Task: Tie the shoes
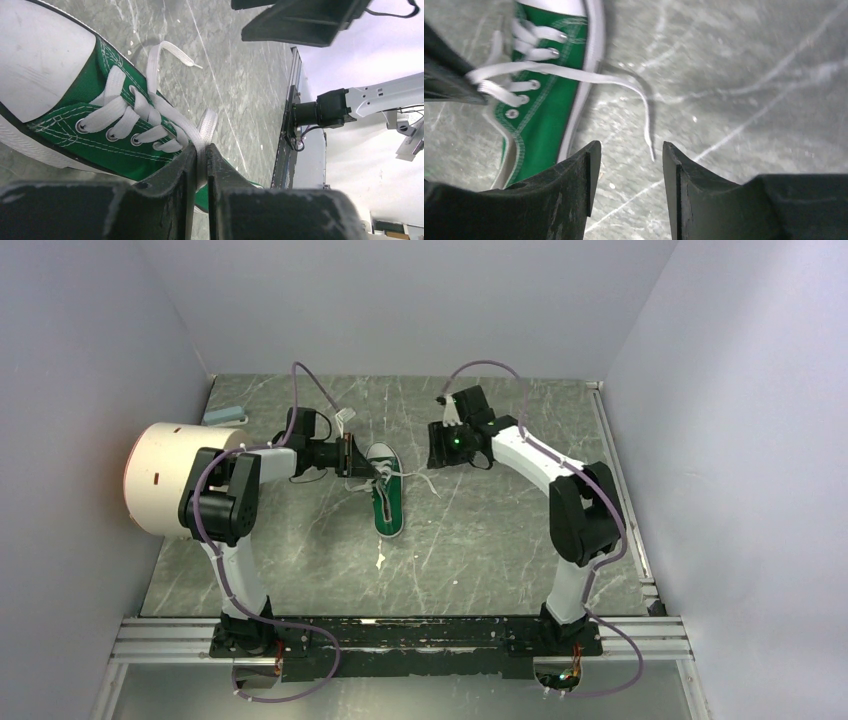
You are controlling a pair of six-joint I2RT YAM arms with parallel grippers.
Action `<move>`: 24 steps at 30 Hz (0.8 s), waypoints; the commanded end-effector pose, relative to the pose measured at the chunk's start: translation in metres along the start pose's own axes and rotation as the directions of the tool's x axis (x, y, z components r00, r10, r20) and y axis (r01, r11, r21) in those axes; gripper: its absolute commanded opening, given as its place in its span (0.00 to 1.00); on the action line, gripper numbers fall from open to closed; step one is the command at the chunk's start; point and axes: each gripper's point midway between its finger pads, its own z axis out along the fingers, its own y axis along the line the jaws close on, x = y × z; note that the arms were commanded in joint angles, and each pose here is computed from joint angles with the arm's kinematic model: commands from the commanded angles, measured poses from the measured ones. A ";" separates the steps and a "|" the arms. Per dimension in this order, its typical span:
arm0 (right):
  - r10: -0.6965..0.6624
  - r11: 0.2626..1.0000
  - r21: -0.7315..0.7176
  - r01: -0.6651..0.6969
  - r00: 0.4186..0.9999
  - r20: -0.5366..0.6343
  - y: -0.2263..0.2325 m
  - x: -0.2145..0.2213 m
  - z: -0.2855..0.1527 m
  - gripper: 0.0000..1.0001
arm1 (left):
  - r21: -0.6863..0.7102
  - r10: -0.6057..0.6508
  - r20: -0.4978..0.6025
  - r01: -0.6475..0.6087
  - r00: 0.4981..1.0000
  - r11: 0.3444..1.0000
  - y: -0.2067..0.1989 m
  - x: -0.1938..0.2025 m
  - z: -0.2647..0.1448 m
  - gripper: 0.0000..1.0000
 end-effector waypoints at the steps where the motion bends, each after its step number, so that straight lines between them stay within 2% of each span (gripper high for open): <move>1: 0.177 0.984 0.033 -0.174 0.977 -0.119 -0.009 0.038 -0.004 0.52 | 0.001 0.024 0.006 -0.024 1.000 1.000 -0.001 -0.006 0.003 0.17; 7: 0.075 0.991 0.119 -0.053 0.980 -0.187 -0.040 0.048 0.029 0.51 | -0.008 0.003 -0.002 -0.003 1.000 1.000 0.003 -0.003 0.004 0.17; 13: 0.067 0.994 0.104 -0.046 0.974 -0.215 -0.033 0.057 0.057 0.44 | -0.020 -0.013 -0.004 0.013 1.000 1.000 0.002 -0.006 0.003 0.17; 17: 0.054 0.989 0.145 -0.020 0.971 -0.234 -0.032 0.069 0.068 0.35 | -0.033 -0.001 -0.016 0.001 1.000 0.999 0.000 -0.009 0.001 0.17; 19: 0.049 0.987 0.159 -0.012 0.972 -0.231 -0.033 0.072 0.071 0.29 | -0.031 0.001 -0.017 -0.002 1.000 1.000 -0.003 -0.011 0.000 0.17; 22: 0.095 0.990 0.118 -0.073 0.976 -0.196 -0.025 0.062 0.073 0.03 | -0.031 0.014 -0.015 -0.015 1.000 0.999 -0.005 -0.014 -0.001 0.17; 24: 0.142 0.989 0.057 -0.136 0.983 -0.120 -0.012 0.033 0.067 0.00 | -0.035 0.003 -0.029 -0.004 1.000 0.999 -0.006 -0.011 -0.002 0.17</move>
